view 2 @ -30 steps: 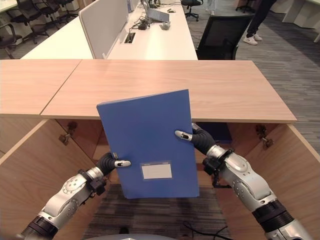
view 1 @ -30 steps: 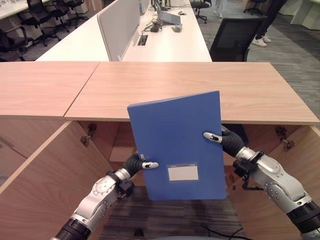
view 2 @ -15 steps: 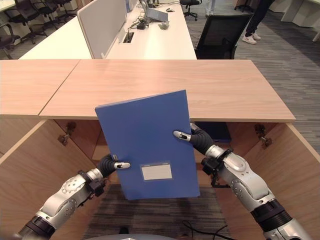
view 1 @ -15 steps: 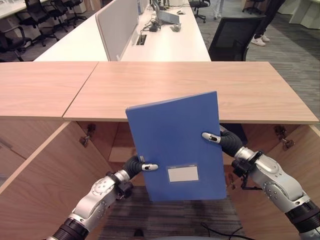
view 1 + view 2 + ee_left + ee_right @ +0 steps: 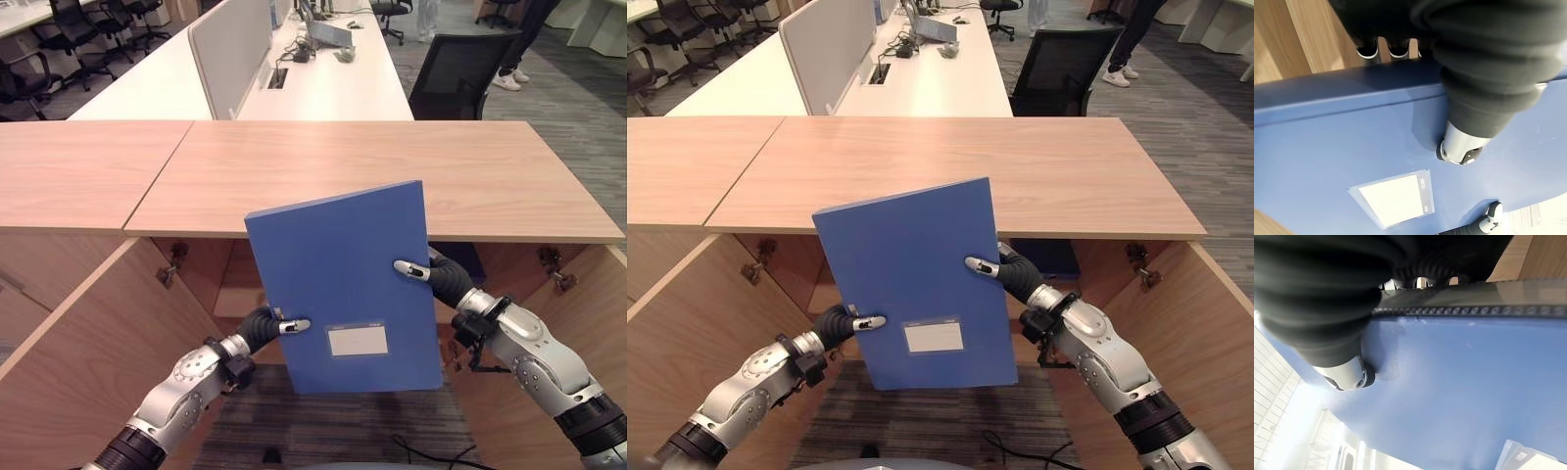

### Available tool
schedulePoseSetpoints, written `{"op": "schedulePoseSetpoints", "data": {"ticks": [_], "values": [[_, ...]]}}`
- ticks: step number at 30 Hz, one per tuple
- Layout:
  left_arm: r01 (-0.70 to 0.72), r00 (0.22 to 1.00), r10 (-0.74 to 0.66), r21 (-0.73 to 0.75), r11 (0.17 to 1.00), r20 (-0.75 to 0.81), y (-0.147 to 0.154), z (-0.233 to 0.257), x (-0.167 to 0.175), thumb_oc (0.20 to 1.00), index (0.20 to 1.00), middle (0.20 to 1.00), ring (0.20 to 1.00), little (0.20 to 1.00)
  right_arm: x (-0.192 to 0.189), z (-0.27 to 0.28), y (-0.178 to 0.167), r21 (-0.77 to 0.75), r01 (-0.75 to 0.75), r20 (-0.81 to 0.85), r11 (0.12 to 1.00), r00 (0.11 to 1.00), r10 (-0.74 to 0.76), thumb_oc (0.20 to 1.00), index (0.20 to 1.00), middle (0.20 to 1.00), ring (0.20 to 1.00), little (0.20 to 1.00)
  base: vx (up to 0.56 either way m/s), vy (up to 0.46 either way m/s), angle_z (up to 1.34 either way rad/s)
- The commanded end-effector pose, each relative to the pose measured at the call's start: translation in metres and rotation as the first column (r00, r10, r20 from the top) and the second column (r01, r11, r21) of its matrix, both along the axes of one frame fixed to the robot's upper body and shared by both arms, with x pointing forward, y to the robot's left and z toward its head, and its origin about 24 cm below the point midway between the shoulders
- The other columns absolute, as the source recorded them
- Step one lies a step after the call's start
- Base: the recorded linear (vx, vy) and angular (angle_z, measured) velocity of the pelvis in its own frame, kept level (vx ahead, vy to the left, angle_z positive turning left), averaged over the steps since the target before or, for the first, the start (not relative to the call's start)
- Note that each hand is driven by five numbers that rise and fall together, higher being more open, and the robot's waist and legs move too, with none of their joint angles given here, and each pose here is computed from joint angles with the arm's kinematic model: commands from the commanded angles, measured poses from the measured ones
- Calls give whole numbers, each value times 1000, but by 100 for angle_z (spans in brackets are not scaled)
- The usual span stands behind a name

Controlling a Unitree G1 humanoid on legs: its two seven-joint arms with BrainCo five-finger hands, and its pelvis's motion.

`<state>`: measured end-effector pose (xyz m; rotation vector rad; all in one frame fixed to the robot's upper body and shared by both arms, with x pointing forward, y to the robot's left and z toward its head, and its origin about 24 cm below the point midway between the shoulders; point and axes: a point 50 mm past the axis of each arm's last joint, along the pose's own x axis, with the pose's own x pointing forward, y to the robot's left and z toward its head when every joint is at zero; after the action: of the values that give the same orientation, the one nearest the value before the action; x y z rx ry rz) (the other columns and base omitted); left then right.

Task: Put the empty folder in the office cabinet

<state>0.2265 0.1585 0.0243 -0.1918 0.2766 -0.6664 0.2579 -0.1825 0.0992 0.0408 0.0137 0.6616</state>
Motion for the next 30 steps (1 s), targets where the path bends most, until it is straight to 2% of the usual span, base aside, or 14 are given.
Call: {"op": "schedulePoseSetpoints", "data": {"ticks": [1, 16, 17, 18, 23, 30], "values": [[107, 985, -94, -82, 991, 144, -25, 27, 13, 200, 200, 200, 200, 200, -3, 22, 35, 90, -168, 120, 982, 980, 157, 200, 200, 200, 200, 200, 0, 0, 0], [61, 989, -42, -131, 989, 141, -25, 27, 14, 200, 200, 200, 200, 200, -1, 21, 34, 82, -138, 132, 987, 983, 127, 200, 200, 200, 200, 200, 0, 0, 0], [61, 989, -42, -131, 989, 141, -25, 27, 14, 200, 200, 200, 200, 200, -1, 21, 34, 82, -138, 132, 987, 983, 127, 473, 473, 473, 473, 473, 0, 0, 0], [58, 989, -38, -137, 989, 142, -25, 27, 14, 200, 200, 200, 200, 200, -1, 21, 33, 64, -135, 141, 989, 982, 125, 1000, 1000, 1000, 1000, 1000, 0, 0, 0], [54, 988, -34, -129, 990, 150, -22, 27, 13, 200, 200, 200, 200, 200, 0, 19, 26, 4, -112, 150, 994, 983, 110, 1000, 1000, 1000, 1000, 1000, 0, 0, 0], [98, 971, -90, -25, 995, 223, -9, 37, 13, 200, 200, 200, 200, 200, 2, -3, -15, -196, -17, 68, 981, 997, 31, 1000, 1000, 1000, 1000, 1000, 0, 0, 0]]}}
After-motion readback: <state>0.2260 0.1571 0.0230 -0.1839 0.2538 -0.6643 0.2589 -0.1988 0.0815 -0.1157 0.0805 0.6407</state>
